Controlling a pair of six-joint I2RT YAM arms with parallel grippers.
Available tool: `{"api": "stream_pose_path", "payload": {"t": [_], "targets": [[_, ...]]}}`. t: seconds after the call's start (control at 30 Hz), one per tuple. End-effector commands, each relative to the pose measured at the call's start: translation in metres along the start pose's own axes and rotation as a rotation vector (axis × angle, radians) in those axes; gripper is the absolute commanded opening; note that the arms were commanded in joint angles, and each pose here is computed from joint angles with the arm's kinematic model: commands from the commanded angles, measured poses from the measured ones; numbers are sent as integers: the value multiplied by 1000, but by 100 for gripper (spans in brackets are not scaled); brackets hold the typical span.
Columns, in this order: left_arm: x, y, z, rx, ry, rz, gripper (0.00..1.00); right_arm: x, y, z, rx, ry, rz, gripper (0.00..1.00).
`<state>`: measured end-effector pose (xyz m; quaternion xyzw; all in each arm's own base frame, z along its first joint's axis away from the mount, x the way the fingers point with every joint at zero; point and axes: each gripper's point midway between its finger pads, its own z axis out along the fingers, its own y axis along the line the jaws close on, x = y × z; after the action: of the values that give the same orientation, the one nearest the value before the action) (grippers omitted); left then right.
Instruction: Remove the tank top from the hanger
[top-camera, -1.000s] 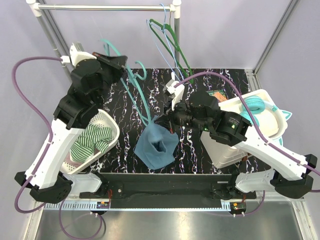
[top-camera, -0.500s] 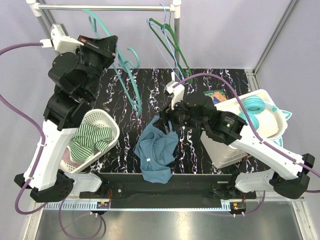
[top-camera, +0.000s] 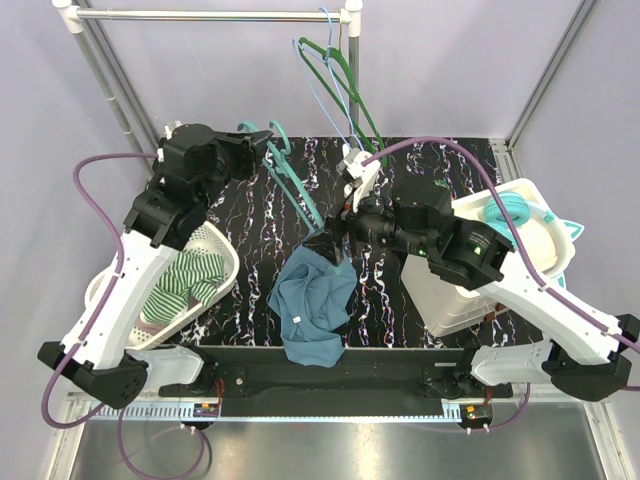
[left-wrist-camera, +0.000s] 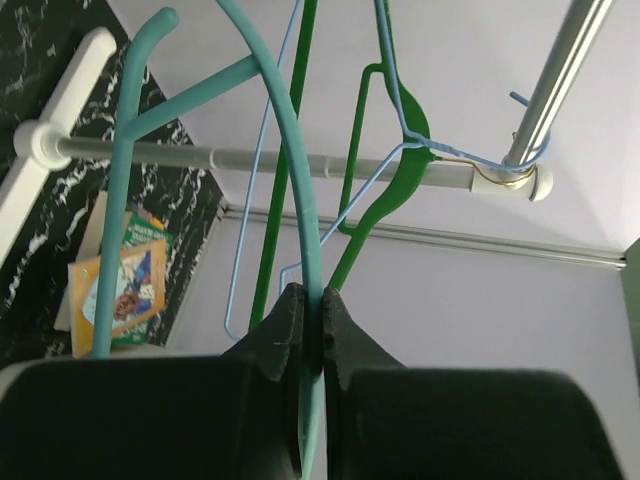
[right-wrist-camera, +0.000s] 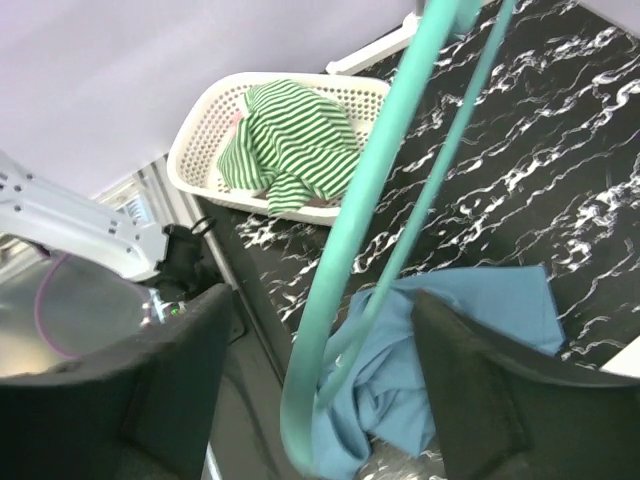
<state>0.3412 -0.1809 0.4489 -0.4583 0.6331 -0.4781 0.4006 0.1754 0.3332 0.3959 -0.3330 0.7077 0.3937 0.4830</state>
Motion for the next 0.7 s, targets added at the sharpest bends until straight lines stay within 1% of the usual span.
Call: {"api": "stream_pose_path", "payload": {"t": [0.0, 0.07, 0.1, 0.17, 0.2, 0.23, 0.27, 0.3, 0.33, 0.37, 0.4, 0.43, 0.47, 0.5, 0.53, 0.57, 0.6, 0.63, 0.67], "targets": [[2, -44, -28, 141, 61, -166, 0, -21, -6, 9, 37, -57, 1, 66], [1, -44, -30, 149, 61, -180, 0, -20, -10, 10, 55, -59, 1, 57], [0, -46, -35, 157, 62, -185, 0, -21, -10, 10, 59, -63, 1, 48], [-1, -43, -36, 157, 60, -198, 0, -22, -9, 12, 55, -67, 3, 37], [-2, -43, -39, 165, 62, -199, 0, -24, -7, 14, 44, -68, 1, 19], [-2, -47, -40, 189, 63, -199, 0, -25, -7, 15, 42, -69, 4, 7], [1, -44, -37, 196, 74, -185, 6, -28, -8, 15, 49, -77, 9, 0], [1, -44, -38, 217, 76, -141, 16, -32, -13, 17, 81, -88, 16, 0], [0, -54, -46, 276, 76, -108, 26, -34, -13, 19, 87, -94, 22, 0], [-2, -53, -47, 285, 60, -61, 45, -39, -19, 20, 119, -105, 28, 0], [-5, -50, -50, 289, 35, 45, 51, -46, -24, 22, 148, -123, 29, 0], [-9, -42, -58, 266, 17, 104, 57, -50, -27, 23, 160, -130, 32, 0], [-16, -37, -63, 256, -16, 153, 62, -54, -33, 24, 176, -137, 36, 0], [-21, -29, -68, 247, -45, 253, 64, -58, -35, 29, 174, -138, 40, 0], [-30, -26, -89, 260, -72, 295, 65, -62, -38, 31, 174, -142, 43, 0], [-39, -13, -92, 234, -113, 336, 66, -64, -49, 33, 194, -142, 45, 0], [-45, 2, -98, 196, -136, 409, 67, -69, -51, 38, 195, -145, 48, 0], [-59, 9, -117, 191, -190, 427, 69, -73, -56, 40, 200, -148, 51, 0], [-64, 17, -122, 169, -207, 455, 71, -75, -60, 43, 205, -148, 55, 0]]}}
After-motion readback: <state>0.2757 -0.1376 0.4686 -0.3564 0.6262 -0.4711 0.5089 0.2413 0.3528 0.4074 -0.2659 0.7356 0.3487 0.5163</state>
